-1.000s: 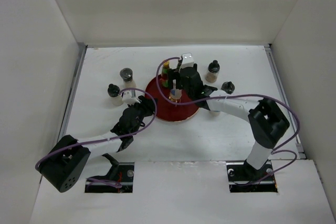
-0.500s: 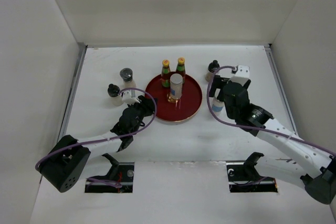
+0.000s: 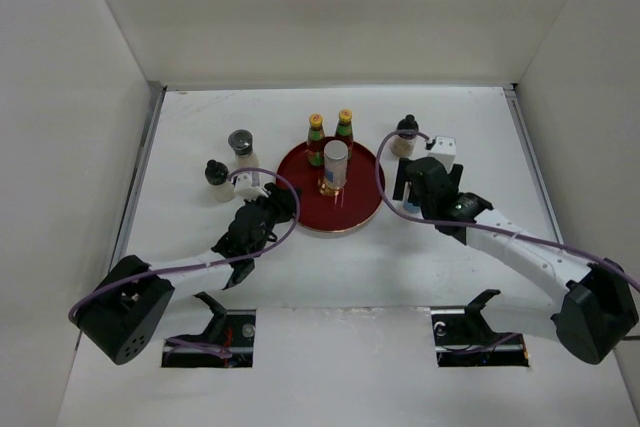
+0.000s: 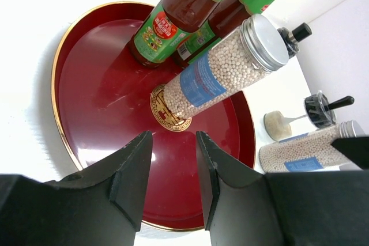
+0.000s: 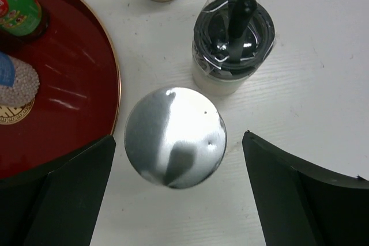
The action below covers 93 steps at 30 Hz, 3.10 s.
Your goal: Organize the condiment bottles
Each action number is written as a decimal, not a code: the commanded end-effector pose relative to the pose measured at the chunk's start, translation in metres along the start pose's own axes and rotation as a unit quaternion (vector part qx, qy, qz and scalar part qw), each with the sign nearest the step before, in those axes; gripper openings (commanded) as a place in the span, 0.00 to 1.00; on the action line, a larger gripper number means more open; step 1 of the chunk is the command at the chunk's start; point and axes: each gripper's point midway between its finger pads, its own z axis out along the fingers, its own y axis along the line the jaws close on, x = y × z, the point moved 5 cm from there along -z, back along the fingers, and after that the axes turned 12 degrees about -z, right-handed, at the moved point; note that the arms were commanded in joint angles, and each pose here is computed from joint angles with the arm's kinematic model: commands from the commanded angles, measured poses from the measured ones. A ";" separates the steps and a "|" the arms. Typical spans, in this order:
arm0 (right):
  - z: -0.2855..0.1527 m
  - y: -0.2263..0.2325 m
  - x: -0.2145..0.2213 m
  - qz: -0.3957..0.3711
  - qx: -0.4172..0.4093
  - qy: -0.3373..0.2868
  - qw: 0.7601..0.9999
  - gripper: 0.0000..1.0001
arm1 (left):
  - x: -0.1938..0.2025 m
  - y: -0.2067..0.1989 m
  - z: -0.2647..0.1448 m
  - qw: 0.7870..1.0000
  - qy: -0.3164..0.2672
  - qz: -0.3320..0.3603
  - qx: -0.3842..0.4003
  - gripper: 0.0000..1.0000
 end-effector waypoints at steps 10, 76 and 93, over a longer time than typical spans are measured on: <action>0.005 0.003 -0.062 0.034 0.004 -0.109 0.993 0.64 | -0.008 -0.012 0.002 0.999 -0.017 -0.017 0.027 0.34; -0.002 0.056 -0.037 0.185 -0.187 -0.203 0.943 0.85 | -0.177 0.013 0.086 0.949 -0.137 0.097 -0.267 0.71; -0.009 0.063 -0.033 0.174 -0.206 -0.211 0.940 0.91 | -0.169 0.038 0.117 0.915 -0.067 0.170 -0.361 0.75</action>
